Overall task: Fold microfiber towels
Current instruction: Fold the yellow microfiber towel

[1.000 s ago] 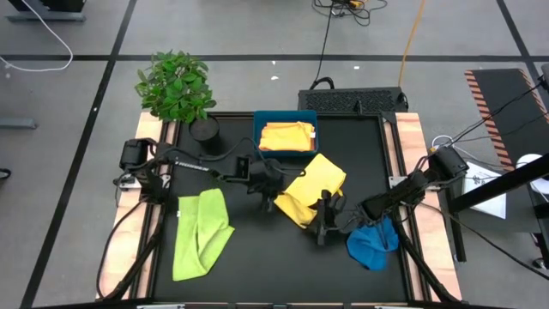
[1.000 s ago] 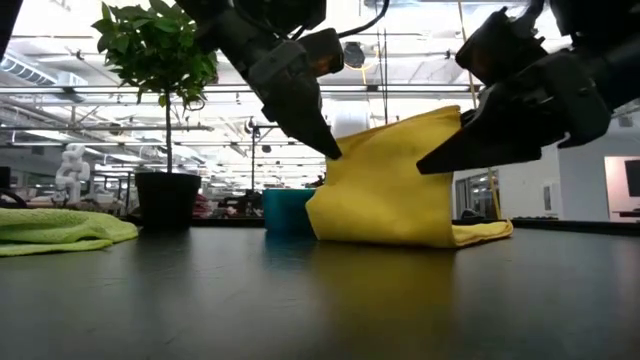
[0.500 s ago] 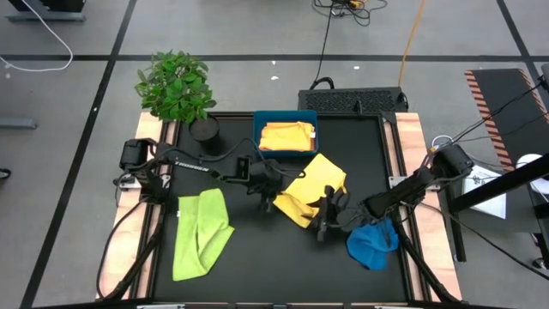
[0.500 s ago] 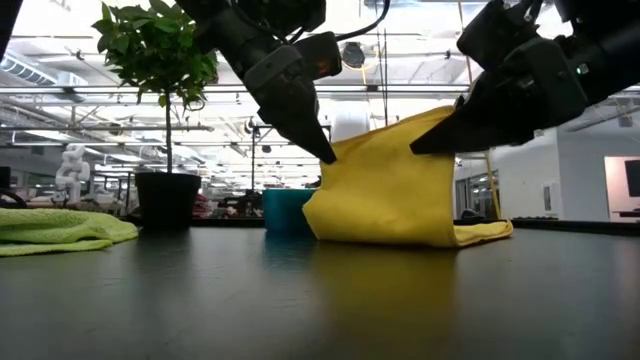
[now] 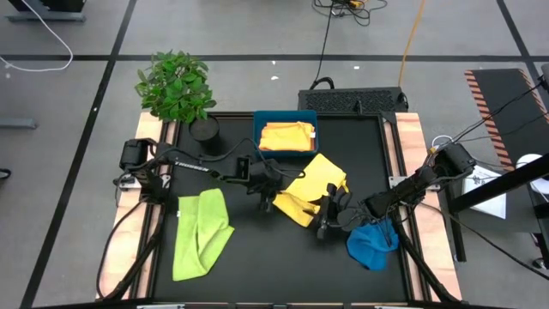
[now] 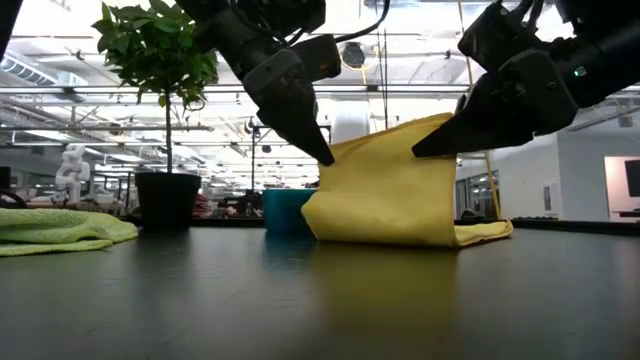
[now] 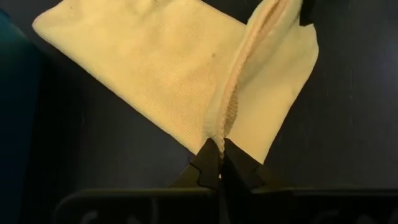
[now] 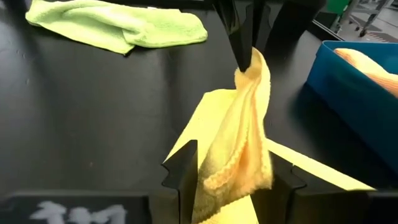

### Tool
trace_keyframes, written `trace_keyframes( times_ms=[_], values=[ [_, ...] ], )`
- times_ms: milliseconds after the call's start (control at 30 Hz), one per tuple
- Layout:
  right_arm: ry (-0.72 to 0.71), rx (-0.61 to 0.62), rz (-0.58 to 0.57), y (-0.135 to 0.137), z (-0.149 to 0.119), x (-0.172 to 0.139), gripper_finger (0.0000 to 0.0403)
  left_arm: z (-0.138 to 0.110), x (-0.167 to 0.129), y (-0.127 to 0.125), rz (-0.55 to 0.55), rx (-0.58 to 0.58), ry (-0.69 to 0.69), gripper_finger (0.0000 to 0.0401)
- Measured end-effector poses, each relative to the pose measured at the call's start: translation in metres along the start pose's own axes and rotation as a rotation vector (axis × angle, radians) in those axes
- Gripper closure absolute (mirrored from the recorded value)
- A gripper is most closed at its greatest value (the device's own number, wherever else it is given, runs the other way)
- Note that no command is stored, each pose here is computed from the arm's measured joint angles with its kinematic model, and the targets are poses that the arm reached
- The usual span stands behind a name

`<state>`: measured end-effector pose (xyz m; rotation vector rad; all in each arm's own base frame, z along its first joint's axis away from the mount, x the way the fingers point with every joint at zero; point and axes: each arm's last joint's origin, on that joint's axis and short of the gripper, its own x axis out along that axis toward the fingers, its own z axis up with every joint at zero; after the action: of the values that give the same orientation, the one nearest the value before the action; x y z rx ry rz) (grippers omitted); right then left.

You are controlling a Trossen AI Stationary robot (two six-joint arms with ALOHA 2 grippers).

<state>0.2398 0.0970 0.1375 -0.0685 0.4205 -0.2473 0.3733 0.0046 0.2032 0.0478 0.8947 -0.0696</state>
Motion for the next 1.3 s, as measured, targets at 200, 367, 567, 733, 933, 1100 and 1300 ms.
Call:
trace_keyframes(
  times_ms=[200, 367, 567, 733, 933, 1100, 1300],
  values=[
    [-0.002, -0.011, 0.001, 0.0, 0.001, 0.0, 0.0282, -0.002, 0.0, 0.0, -0.001, 0.007, 0.018, 0.0398],
    [-0.018, -0.008, 0.004, -0.002, 0.006, -0.005, 0.0281, -0.002, 0.0, 0.0, -0.001, 0.011, 0.021, 0.0394],
    [-0.039, -0.01, 0.014, -0.005, 0.013, -0.01, 0.0281, -0.002, 0.0, -0.001, -0.002, 0.014, 0.022, 0.0395],
    [0.013, -0.021, 0.007, -0.006, 0.007, -0.01, 0.0285, -0.002, 0.0, -0.003, -0.005, 0.021, 0.022, 0.0397],
    [0.038, -0.02, 0.001, -0.006, 0.004, -0.01, 0.0309, -0.002, 0.0, -0.005, -0.001, 0.026, 0.023, 0.0397],
    [0.026, -0.036, 0.005, -0.006, 0.006, -0.01, 0.0363, -0.002, 0.0, -0.006, -0.004, 0.026, 0.029, 0.0394],
    [0.01, -0.035, 0.036, -0.006, 0.009, -0.011, 0.0396, -0.005, 0.0, -0.018, -0.012, 0.029, 0.062, 0.0394]
  ],
)
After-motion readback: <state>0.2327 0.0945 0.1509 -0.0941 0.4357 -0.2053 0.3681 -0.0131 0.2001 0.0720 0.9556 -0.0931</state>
